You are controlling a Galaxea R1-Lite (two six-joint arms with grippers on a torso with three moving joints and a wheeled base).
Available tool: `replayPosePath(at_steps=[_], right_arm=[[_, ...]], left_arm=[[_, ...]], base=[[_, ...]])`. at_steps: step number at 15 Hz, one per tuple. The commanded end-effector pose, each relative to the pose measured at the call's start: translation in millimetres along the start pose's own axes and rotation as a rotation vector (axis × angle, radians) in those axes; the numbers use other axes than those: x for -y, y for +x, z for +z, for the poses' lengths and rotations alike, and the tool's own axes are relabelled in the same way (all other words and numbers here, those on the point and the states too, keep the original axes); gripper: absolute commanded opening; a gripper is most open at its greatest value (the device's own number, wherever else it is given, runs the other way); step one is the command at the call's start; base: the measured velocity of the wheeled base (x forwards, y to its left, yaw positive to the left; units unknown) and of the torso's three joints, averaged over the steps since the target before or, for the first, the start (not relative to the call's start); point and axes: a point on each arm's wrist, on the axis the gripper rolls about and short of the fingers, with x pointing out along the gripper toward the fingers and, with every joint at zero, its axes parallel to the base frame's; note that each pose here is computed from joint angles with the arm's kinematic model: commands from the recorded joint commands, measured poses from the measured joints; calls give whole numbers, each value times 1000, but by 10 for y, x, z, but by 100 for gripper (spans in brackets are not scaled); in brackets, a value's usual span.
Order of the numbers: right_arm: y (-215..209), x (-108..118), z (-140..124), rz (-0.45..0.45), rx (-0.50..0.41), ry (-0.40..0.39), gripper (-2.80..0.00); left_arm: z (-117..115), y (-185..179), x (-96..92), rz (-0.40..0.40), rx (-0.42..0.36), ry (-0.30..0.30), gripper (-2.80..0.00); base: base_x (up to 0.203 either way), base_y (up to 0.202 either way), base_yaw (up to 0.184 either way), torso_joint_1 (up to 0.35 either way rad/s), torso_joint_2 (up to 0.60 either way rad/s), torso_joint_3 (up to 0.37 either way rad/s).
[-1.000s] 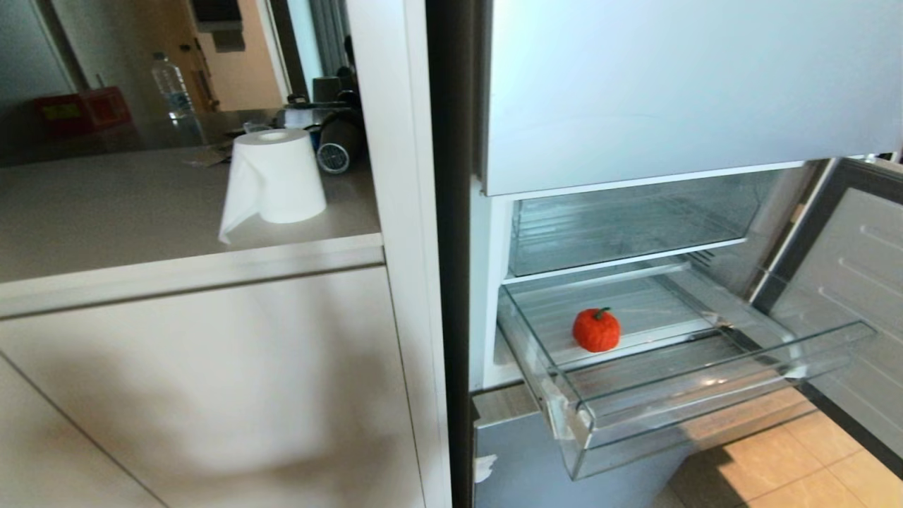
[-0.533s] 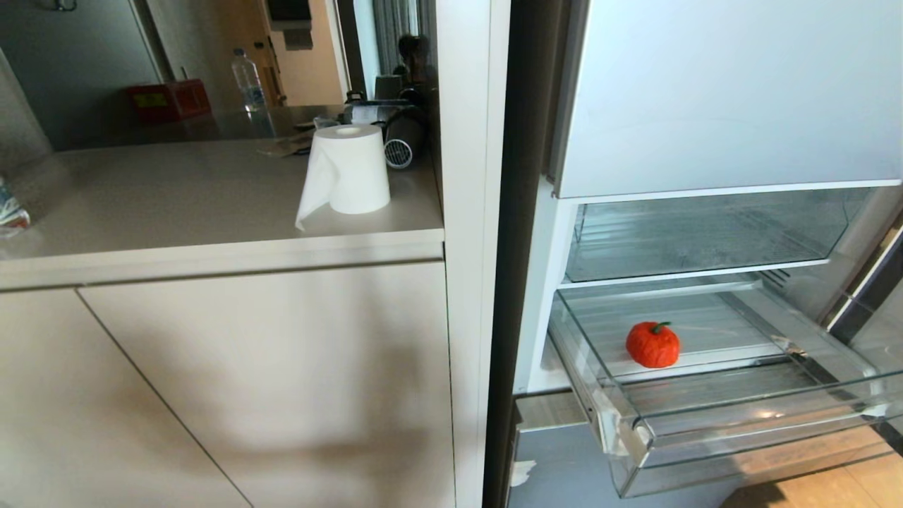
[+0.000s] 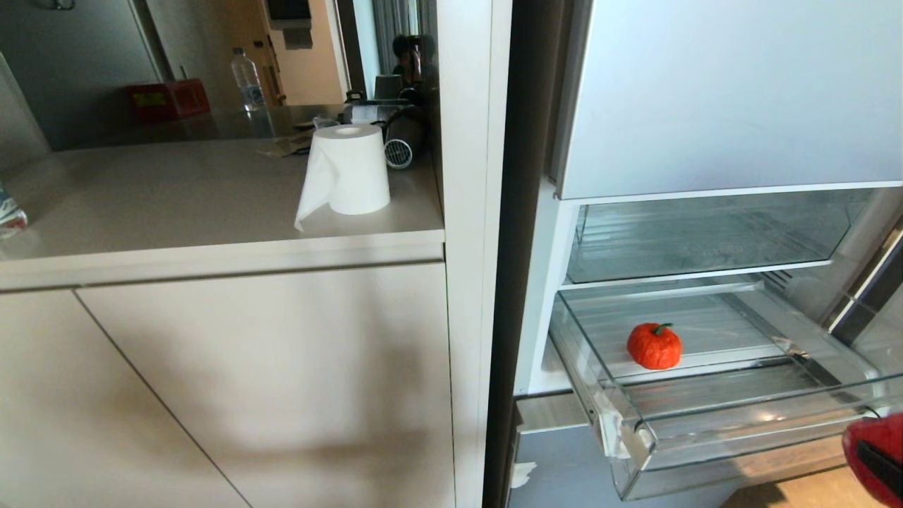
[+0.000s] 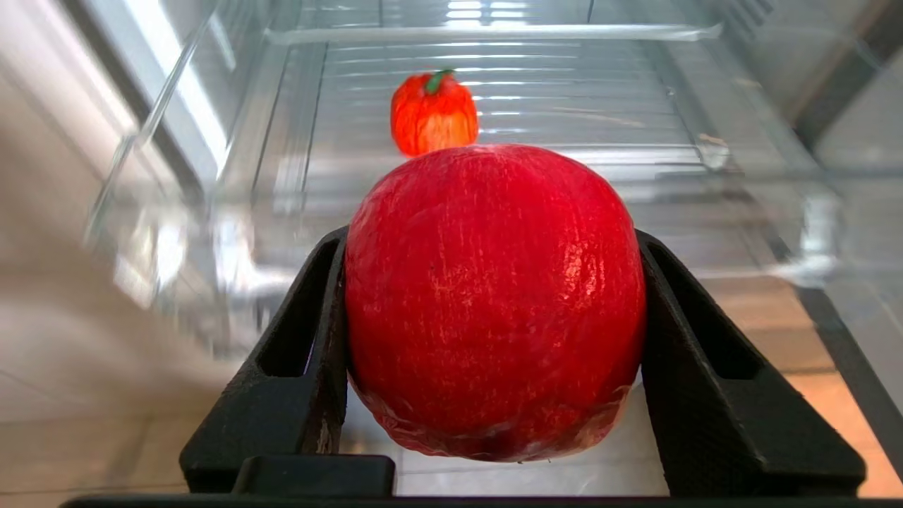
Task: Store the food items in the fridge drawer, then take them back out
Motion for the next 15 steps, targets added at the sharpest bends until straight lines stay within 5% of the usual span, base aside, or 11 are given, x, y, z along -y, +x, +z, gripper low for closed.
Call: replayPosePath(at_steps=[1, 8, 15], right_arm=[[519, 30, 101, -3, -173, 21, -280], [1673, 233, 482, -80, -146, 178, -280], [2340, 443, 216, -176, -198, 198, -280]], left_arm=[[-1, 0, 0, 1, -1, 0, -280], [-1, 0, 0, 1, -1, 0, -280], [-1, 0, 0, 0, -1, 0, -280]], base=[[0, 0, 0, 0, 0, 0], [0, 0, 0, 0, 0, 0], [0, 0, 0, 0, 0, 0]])
